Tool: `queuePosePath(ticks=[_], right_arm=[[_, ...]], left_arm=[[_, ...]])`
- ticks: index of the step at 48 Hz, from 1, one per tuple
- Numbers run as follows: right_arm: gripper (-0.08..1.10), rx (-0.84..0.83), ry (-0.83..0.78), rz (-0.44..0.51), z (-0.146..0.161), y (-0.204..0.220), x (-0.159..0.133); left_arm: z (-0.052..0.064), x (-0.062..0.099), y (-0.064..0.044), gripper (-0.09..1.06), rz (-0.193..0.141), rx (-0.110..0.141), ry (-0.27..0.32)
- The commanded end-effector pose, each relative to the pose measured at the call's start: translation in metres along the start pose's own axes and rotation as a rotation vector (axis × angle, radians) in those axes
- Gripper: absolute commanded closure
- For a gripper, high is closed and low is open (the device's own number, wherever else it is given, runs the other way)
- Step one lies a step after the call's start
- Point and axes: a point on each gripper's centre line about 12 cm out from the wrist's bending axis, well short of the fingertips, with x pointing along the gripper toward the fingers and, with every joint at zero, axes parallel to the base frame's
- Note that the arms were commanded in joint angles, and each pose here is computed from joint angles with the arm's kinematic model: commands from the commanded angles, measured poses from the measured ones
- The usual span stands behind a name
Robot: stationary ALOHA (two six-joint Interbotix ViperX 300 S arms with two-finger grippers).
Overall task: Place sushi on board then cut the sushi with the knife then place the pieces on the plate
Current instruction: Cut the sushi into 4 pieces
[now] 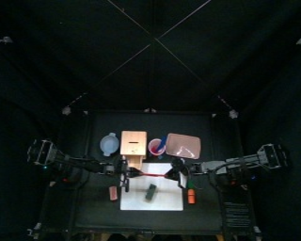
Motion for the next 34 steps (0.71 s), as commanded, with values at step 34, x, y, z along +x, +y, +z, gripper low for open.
queuePosePath(ticks=[34], right_arm=[[0.65, 0.040, 0.351, 0.077, -0.039, 0.062, 0.049]], left_arm=[[-0.022, 0.045, -0.019, 0.64, -0.139, 0.193, 0.205]])
